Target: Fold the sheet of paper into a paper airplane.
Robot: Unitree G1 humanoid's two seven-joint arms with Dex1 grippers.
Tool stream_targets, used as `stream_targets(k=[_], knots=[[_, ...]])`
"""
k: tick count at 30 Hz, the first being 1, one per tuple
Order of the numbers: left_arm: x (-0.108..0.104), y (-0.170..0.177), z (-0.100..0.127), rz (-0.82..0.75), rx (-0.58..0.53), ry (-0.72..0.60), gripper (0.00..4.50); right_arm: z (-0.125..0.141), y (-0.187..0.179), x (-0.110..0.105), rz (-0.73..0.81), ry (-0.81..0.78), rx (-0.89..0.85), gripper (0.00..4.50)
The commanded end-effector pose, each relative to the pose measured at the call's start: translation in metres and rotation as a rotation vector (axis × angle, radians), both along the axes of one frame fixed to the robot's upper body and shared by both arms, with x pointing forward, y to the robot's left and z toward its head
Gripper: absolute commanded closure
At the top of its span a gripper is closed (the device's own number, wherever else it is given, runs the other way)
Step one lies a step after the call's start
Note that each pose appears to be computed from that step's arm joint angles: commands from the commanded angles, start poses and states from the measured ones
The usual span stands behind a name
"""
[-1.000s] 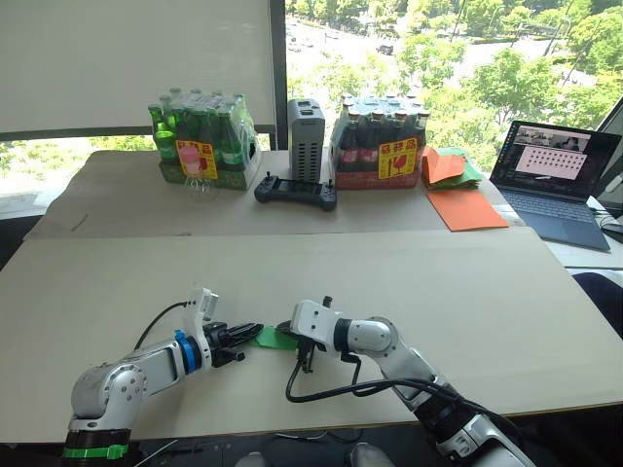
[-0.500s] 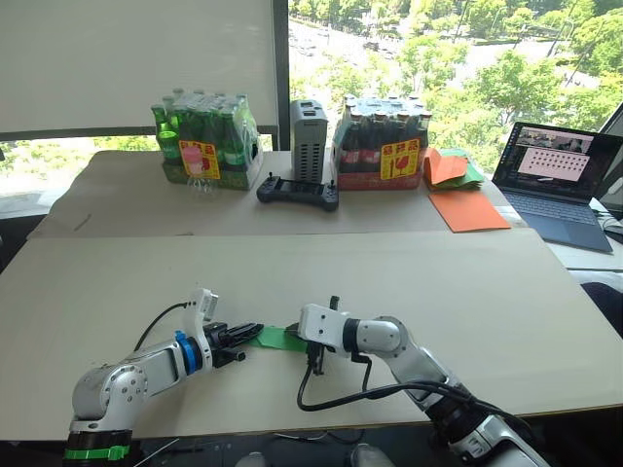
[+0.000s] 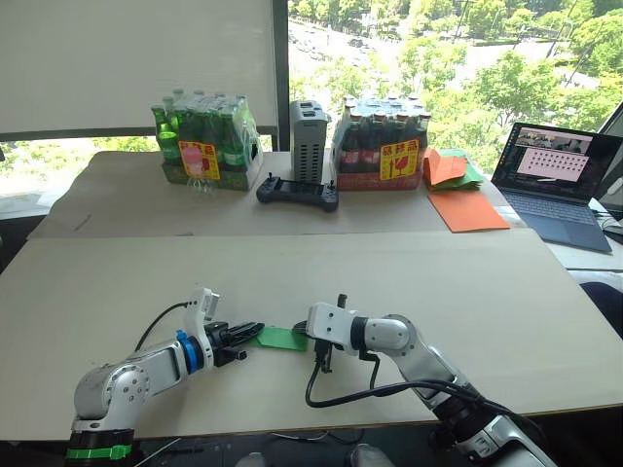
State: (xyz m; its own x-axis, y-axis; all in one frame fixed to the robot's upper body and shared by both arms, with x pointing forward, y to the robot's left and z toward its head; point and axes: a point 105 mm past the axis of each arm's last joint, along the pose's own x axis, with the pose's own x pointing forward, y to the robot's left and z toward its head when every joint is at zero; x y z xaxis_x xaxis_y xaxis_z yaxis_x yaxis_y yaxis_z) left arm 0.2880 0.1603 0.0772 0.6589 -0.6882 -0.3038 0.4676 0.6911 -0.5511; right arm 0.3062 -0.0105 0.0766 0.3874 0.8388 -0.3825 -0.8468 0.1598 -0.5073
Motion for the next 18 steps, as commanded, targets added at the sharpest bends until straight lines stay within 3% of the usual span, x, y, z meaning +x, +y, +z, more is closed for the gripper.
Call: stream_targets(k=[1,18], knots=[[0.002,-0.003,0.007,-0.012,-0.007,-0.026,4.5,-0.019,-0.002,-0.005,0.008,0.065,-0.047,4.47],[0.0,-0.009,0.005,-0.024,-0.007,-0.02,4.5,-0.023,0.014,-0.009,0.056,0.069,-0.026,4.47]])
